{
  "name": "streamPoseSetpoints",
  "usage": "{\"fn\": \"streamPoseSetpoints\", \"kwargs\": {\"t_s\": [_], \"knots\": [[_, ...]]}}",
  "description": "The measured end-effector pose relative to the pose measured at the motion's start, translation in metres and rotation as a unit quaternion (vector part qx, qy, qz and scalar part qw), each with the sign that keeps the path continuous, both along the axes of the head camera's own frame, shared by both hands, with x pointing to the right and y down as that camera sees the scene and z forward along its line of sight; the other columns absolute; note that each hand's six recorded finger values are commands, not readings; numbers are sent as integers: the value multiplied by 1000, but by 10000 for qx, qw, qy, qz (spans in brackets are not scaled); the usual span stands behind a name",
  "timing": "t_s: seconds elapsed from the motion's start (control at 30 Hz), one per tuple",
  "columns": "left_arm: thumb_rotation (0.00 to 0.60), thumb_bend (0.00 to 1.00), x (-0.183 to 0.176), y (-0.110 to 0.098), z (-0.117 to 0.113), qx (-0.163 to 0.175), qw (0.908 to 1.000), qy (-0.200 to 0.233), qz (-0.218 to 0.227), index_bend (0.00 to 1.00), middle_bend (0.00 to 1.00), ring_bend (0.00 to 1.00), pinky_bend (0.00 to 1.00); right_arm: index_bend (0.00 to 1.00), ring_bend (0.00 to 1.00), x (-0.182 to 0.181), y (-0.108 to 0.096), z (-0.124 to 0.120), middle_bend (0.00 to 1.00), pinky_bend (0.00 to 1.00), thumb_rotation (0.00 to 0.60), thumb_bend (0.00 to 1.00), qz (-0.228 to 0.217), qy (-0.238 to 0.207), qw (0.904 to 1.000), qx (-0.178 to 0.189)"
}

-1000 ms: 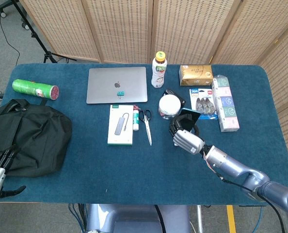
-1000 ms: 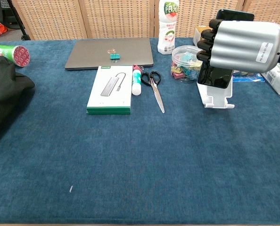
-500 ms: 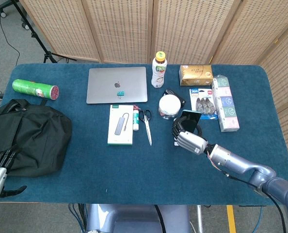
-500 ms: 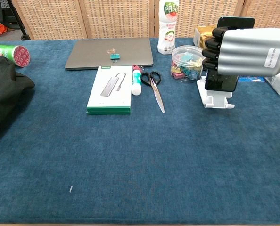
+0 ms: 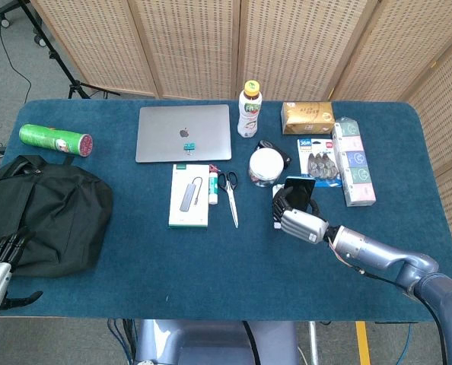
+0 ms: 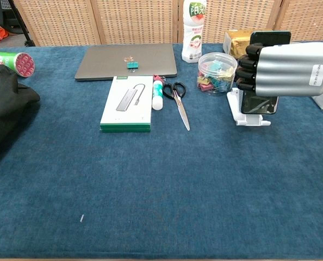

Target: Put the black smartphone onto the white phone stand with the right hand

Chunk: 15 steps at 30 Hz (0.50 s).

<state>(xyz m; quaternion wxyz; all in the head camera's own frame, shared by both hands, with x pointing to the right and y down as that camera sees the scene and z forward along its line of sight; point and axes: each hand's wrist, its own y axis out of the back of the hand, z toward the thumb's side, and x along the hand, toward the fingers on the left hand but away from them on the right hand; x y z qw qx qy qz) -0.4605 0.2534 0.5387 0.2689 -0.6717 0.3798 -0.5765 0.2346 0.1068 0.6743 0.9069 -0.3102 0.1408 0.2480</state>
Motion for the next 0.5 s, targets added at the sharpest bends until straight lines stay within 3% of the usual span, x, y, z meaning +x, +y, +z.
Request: {"fn": "streamPoseSetpoints", "kwargs": {"t_s": [0.13, 0.5], "knots": [[600, 0, 0, 0, 0, 3, 10000, 5, -7, 0, 0, 0, 64, 631, 415, 5, 1, 2, 478, 441, 600, 208, -3, 30, 10000, -42], [600, 0, 1, 1, 1, -13, 10000, -14, 1, 0, 0, 0, 64, 631, 408, 11, 7, 9, 474, 441, 600, 208, -119, 14, 9999, -44]]}}
